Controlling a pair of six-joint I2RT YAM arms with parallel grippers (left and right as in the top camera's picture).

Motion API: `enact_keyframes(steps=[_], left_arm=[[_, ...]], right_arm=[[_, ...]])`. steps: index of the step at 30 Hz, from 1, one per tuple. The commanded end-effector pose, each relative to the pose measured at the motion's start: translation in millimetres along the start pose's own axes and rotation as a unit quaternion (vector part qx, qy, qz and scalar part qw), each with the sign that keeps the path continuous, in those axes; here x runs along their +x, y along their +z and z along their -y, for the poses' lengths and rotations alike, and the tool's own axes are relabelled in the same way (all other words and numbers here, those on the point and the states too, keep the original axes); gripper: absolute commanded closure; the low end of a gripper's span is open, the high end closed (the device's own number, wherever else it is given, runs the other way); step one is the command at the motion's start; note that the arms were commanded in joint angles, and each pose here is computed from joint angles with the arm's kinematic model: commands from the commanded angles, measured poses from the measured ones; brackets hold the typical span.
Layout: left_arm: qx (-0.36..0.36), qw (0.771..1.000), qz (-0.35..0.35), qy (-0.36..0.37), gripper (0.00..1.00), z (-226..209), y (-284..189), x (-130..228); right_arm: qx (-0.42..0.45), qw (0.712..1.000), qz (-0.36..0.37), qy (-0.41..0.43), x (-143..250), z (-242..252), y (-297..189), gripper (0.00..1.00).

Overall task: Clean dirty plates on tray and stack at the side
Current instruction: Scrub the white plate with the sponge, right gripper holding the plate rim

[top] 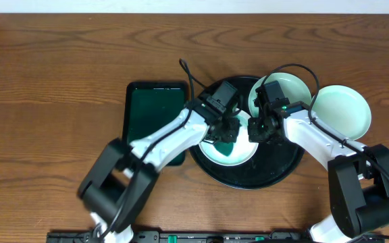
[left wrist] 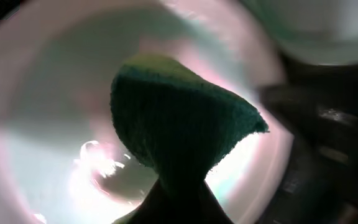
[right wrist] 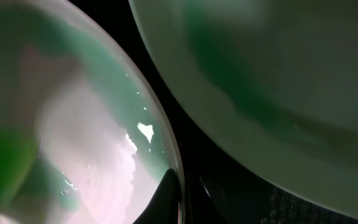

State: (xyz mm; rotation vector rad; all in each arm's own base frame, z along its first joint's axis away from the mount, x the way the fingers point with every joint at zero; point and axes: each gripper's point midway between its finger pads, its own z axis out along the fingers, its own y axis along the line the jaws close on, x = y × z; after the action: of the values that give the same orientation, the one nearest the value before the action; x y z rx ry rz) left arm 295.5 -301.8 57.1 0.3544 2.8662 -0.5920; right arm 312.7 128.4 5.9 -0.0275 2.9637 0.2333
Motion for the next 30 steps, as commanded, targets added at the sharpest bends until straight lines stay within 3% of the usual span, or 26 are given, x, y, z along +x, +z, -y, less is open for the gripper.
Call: enact_keyframes(steps=[1,12,16,23,30], left_arm=[[0.010,0.998,0.054,0.020,0.93,10.8,-36.0,-18.1],[-0.109,0.993,0.054,0.008,0.93,-37.4,-6.7,-17.5],[-0.154,0.986,0.052,-0.033,0.93,-58.8,8.9,-14.5],[-0.165,0.978,0.020,-0.123,0.93,-69.1,33.5,5.3],[-0.074,0.988,-0.065,-0.119,0.93,-32.5,51.8,34.4]], right_arm=[[-0.025,0.999,-0.010,-0.024,8.5,-16.4,3.3,0.99],[-0.025,0.999,-0.010,-0.024,8.6,-16.4,3.3,0.99],[-0.025,0.999,-0.010,-0.026,8.5,-16.5,3.2,0.99],[-0.025,0.999,-0.010,-0.026,8.6,-16.4,3.3,0.99],[-0.025,0.999,-0.010,-0.026,8.4,-16.5,3.2,0.99]])
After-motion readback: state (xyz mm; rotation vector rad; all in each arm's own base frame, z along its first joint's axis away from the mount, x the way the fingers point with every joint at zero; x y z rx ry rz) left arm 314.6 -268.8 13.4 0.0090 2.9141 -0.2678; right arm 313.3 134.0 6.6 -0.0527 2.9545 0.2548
